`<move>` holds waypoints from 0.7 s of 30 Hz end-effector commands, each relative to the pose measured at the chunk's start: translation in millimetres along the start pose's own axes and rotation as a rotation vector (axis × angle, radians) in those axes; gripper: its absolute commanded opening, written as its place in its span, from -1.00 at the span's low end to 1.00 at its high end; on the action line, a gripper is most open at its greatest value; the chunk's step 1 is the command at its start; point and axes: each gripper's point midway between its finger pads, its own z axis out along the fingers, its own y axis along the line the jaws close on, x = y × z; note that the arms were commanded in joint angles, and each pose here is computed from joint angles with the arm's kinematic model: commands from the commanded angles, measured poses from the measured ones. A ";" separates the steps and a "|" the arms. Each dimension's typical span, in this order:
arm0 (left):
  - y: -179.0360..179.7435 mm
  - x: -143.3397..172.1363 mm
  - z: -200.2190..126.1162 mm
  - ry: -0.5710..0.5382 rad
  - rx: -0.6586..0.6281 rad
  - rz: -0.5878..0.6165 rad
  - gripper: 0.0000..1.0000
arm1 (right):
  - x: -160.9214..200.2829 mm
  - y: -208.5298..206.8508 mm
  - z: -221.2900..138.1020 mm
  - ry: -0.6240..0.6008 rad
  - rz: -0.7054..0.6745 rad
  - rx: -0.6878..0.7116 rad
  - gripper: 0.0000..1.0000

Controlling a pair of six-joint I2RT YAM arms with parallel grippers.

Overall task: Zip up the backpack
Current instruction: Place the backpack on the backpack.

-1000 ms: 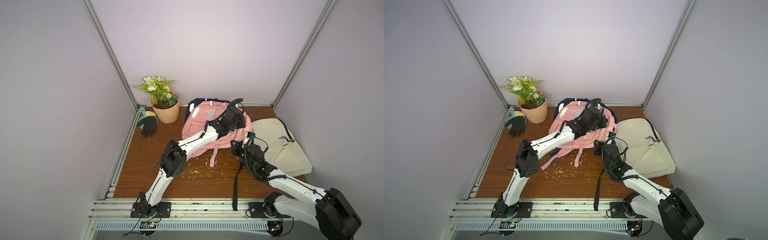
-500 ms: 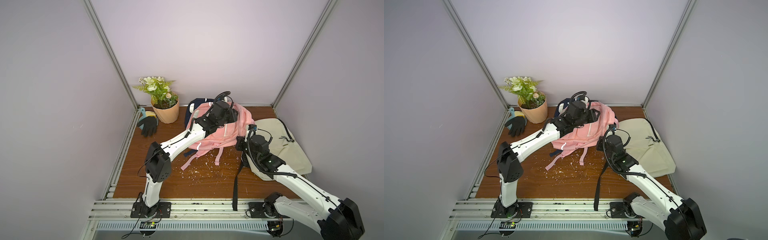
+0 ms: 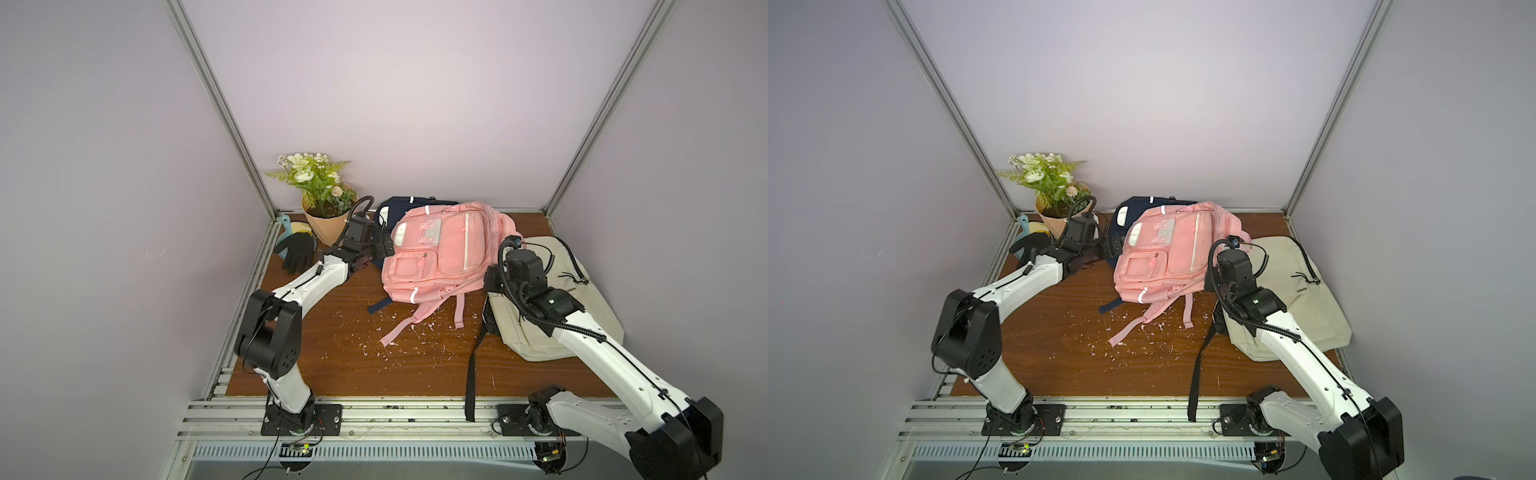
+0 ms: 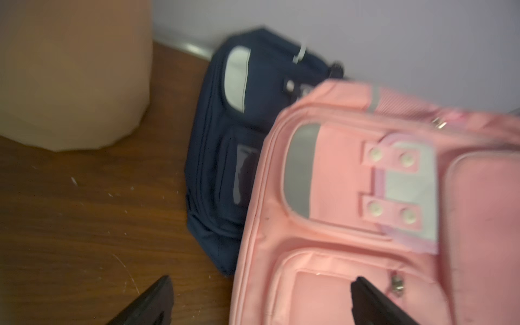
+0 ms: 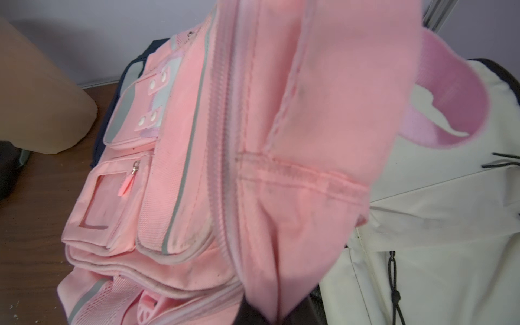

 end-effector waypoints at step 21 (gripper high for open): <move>-180.4 118.5 -59.6 -0.024 0.338 0.185 -1.00 | -129.6 -56.5 37.6 -0.171 0.133 0.334 -1.00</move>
